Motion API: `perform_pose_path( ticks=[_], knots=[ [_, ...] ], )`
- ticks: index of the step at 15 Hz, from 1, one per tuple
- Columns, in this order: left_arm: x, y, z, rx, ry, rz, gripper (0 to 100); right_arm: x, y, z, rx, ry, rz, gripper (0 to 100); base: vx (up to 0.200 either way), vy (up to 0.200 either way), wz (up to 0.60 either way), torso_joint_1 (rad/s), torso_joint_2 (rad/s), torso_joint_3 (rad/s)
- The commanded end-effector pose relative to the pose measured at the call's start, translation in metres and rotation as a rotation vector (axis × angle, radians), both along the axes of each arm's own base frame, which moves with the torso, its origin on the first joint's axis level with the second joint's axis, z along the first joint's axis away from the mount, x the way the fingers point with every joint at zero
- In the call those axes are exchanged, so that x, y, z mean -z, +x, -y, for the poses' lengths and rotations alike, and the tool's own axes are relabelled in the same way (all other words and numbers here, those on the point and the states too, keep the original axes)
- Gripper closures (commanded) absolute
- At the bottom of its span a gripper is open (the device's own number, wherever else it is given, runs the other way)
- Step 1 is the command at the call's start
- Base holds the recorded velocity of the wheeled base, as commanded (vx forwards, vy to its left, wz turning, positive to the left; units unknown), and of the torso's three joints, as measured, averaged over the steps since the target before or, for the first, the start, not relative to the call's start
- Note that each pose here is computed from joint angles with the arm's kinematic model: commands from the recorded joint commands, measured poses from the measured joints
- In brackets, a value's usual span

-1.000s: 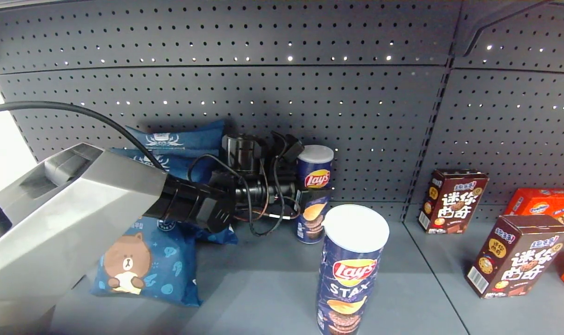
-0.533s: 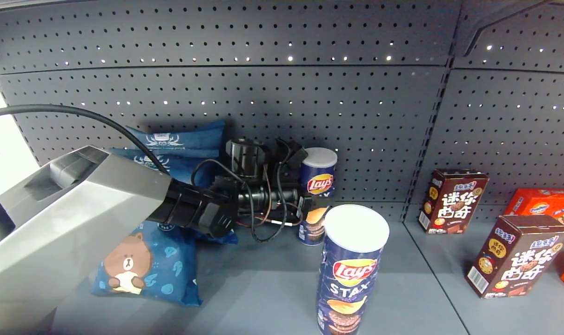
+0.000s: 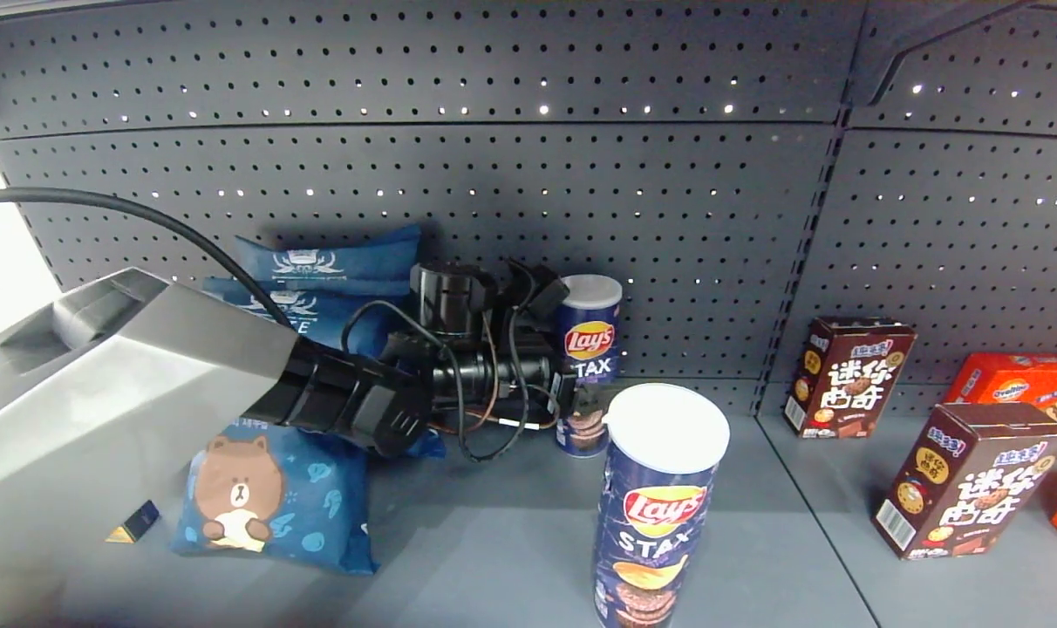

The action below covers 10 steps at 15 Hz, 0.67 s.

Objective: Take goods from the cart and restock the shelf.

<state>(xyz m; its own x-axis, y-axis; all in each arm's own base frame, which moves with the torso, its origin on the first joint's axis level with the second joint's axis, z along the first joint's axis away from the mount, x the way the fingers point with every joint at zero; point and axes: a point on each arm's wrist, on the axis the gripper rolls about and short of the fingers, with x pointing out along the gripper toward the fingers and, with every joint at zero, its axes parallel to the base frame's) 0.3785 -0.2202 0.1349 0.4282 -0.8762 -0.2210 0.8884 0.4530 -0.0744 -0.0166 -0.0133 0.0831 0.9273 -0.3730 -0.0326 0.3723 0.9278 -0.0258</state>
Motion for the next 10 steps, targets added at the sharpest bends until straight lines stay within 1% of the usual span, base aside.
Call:
perform_pose_path(
  ticks=[1,4,6,9,10],
  knots=[
    [-0.017,-0.012,-0.017,-0.023,-0.007,0.019,0,0.0,0.0,0.0,0.0,0.0,-0.001,0,0.0,0.0,0.0,0.0,0.0,0.0],
    [-0.036,-0.028,-0.04,-0.055,-0.014,0.034,0,-0.001,0.0,0.0,0.0,0.001,0.001,0,0.0,0.0,0.0,0.0,0.0,0.0],
    [-0.044,-0.043,-0.047,-0.061,-0.014,0.037,0,0.0,0.0,0.0,0.0,0.001,0.0,0,0.0,0.0,0.0,0.0,0.0,0.0],
    [-0.061,-0.068,-0.061,-0.068,-0.025,0.06,0,0.0,0.0,0.0,0.0,0.005,0.001,0,0.0,0.0,0.0,0.0,0.0,0.0],
    [-0.066,-0.073,-0.068,-0.089,-0.028,0.068,0,0.0,0.0,0.0,0.0,0.005,0.001,0,0.0,0.0,0.0,0.0,0.0,0.0]
  ],
)
